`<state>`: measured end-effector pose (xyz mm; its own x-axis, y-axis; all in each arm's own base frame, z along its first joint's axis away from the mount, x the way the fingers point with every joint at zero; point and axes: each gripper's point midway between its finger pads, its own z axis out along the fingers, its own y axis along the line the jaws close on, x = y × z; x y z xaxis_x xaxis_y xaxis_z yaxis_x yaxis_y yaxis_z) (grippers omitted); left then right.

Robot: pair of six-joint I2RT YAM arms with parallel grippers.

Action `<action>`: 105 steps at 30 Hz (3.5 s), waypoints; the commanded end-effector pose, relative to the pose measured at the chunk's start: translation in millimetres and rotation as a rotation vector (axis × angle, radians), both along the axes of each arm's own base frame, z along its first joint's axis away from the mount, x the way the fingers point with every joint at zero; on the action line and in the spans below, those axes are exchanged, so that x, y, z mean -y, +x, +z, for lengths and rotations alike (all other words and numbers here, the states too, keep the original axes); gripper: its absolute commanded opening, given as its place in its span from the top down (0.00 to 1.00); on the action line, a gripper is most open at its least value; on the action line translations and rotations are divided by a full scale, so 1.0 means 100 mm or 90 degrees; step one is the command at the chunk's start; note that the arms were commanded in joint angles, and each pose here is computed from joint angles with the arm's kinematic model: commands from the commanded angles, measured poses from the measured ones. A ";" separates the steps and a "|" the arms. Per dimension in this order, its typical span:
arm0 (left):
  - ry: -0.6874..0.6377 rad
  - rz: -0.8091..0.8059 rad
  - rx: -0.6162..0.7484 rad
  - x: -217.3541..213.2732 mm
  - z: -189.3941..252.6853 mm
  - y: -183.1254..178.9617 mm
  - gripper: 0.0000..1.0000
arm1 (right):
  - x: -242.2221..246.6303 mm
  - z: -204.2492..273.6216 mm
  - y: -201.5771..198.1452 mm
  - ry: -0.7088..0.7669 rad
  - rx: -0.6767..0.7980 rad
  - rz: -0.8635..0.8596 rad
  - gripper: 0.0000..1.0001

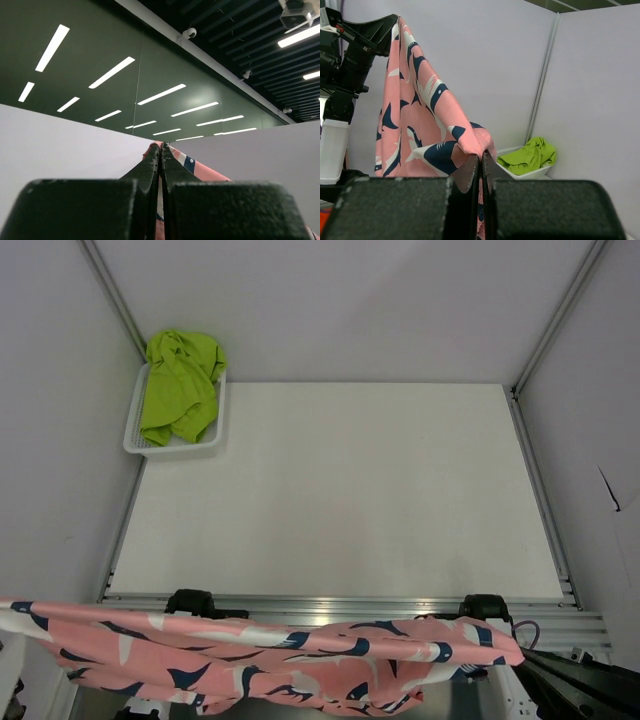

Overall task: Fold and stack the shorts
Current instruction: Flatten the shorts out

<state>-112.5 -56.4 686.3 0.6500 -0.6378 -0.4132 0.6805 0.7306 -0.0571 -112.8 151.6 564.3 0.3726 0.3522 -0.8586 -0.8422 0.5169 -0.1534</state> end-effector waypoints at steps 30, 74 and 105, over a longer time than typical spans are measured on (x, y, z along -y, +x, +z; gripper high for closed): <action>-0.011 -0.002 -0.556 0.19 -2.99 4.02 1.00 | 0.60 -2.83 2.94 0.194 -0.712 -0.274 1.00; 0.339 0.000 -1.259 1.33 -6.03 5.48 0.39 | 0.64 -4.48 5.42 0.034 -1.027 -0.413 1.00; 0.205 0.071 -1.335 0.74 -6.29 6.94 0.96 | 0.79 -4.42 7.28 0.091 -1.003 -0.316 0.30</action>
<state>567.6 -147.9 28.8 -0.8332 -0.3723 -0.4089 -0.2187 0.9010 -0.3748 594.2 91.0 75.2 -0.7168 0.5724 -0.3982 0.1947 0.7127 0.6739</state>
